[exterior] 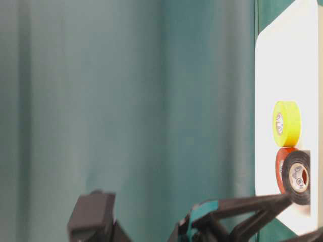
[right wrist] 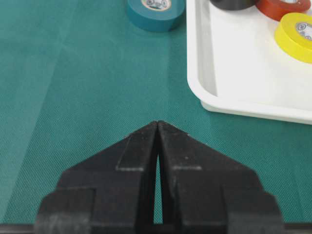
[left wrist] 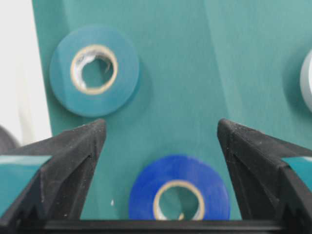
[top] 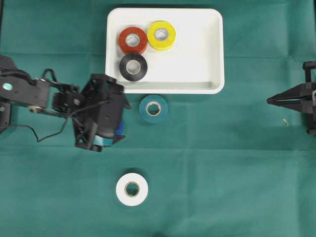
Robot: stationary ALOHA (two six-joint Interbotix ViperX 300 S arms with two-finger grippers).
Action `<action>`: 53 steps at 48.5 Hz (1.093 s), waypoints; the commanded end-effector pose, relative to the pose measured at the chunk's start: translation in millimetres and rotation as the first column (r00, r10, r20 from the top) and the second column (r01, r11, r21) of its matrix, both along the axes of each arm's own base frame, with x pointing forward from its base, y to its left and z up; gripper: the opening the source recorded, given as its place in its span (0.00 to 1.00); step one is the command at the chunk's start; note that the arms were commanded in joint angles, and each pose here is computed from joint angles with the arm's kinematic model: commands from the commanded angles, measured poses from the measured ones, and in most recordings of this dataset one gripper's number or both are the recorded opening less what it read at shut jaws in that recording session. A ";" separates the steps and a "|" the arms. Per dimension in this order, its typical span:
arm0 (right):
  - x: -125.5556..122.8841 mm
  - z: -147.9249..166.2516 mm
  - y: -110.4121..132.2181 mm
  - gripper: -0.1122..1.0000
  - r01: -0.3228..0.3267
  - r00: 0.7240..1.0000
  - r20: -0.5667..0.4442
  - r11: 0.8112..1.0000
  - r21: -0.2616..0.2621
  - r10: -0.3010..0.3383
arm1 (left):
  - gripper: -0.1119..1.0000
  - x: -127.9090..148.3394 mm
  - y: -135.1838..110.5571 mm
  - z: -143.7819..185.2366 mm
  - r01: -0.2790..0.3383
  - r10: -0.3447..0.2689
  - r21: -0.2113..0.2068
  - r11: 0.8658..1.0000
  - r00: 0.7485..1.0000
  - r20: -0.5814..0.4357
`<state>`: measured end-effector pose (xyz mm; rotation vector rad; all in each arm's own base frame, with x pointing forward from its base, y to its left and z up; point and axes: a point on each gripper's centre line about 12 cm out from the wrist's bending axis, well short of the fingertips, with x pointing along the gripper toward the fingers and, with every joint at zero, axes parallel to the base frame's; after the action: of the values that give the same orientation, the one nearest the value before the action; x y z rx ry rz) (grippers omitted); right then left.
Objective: Put the tape into the white case with the left arm.
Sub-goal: 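Move the left gripper over the teal tape roll, then lower the left gripper into the teal roll's core and grasp it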
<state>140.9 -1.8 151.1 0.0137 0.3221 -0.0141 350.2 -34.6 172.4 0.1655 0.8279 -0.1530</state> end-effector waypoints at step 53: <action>1.7 2.9 -0.2 0.02 0.002 1.000 0.009 1.000 0.001 -0.002 | 0.93 67.7 1.6 -37.6 -0.019 0.020 0.009 1.000 0.993 -0.114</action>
<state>140.4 -1.8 149.9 0.0152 0.3252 -0.0144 409.6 -34.2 124.5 0.1626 0.9730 -0.1487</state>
